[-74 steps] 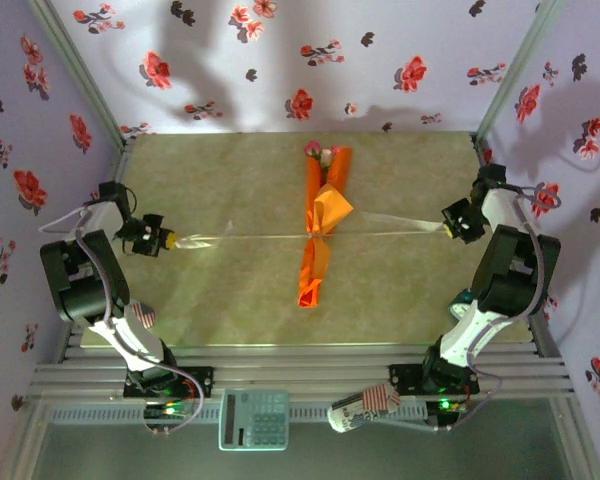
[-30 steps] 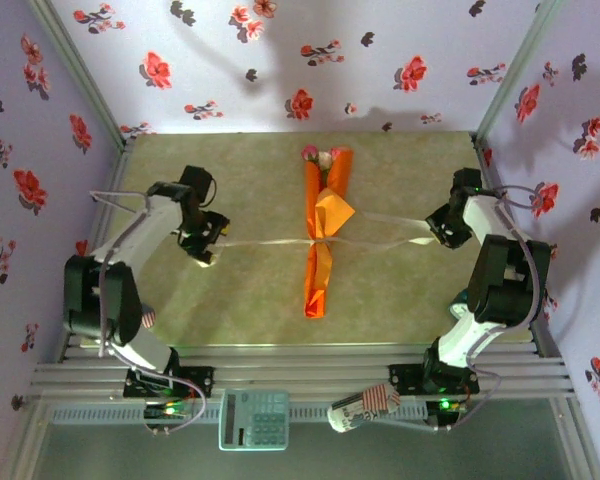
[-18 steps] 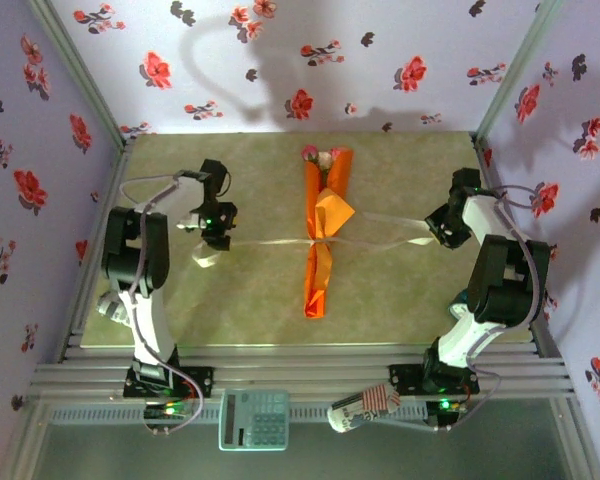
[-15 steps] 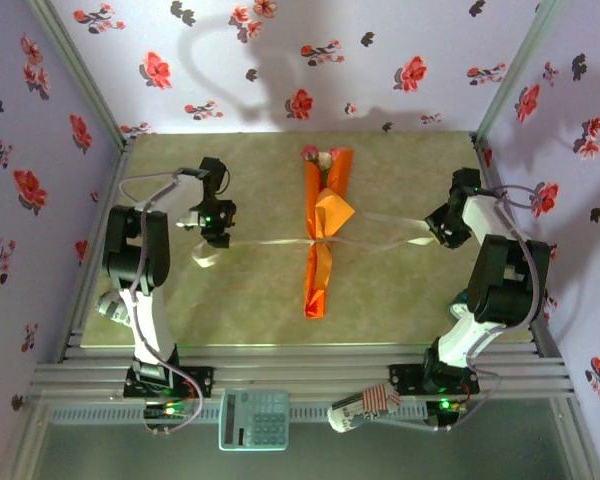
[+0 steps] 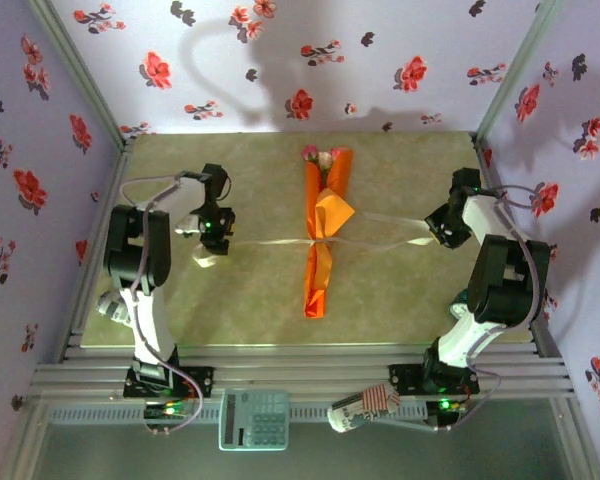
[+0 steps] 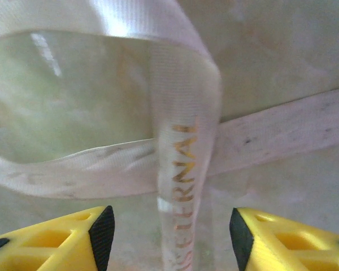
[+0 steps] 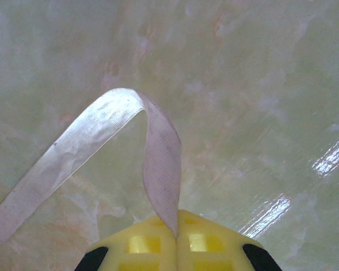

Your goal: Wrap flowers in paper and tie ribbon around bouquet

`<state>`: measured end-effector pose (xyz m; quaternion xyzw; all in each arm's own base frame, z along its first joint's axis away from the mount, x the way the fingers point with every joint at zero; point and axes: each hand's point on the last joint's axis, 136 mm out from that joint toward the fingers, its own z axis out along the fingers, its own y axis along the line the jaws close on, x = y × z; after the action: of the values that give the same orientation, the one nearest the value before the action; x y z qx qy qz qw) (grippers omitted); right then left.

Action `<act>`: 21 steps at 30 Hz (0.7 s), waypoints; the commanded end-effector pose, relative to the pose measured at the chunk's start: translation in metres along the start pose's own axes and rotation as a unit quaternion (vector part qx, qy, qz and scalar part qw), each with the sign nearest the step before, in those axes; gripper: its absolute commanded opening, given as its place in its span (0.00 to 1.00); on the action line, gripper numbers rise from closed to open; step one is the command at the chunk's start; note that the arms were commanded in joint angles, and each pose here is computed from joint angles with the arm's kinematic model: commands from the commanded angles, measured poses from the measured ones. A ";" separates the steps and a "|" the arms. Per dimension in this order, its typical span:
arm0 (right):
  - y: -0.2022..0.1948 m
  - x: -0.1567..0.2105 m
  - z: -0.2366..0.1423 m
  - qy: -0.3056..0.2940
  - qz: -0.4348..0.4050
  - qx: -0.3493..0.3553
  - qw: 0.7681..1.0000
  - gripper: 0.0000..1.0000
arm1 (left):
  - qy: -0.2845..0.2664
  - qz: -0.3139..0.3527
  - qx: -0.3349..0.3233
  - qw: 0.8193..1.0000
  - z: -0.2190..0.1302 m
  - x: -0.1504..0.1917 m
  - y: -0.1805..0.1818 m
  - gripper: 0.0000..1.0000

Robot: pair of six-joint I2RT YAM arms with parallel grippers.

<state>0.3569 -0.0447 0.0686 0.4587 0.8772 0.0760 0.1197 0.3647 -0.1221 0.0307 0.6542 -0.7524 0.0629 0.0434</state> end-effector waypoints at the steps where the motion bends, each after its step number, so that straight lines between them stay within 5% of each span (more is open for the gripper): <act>1: 0.001 0.000 -0.005 -0.005 -0.007 0.002 1.000 0.00 | -0.001 -0.016 0.002 1.000 0.012 -0.004 -0.007 0.54; 8: 0.000 0.001 -0.006 -0.006 -0.007 0.001 1.000 0.00 | -0.018 -0.011 0.013 1.000 0.003 -0.013 -0.010 0.21; 13: 0.002 0.003 -0.007 -0.007 -0.013 0.001 1.000 0.00 | -0.046 0.041 0.055 0.997 -0.038 -0.010 -0.023 0.04; 21: 0.005 0.007 -0.009 -0.006 -0.032 0.002 0.999 0.00 | 0.015 0.191 0.122 0.974 -0.084 0.071 -0.036 0.00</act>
<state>0.3578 -0.0352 0.0686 0.4427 0.8855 0.0767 0.1187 0.4046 -0.1597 0.1036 0.5521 -0.8187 0.1504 -0.0471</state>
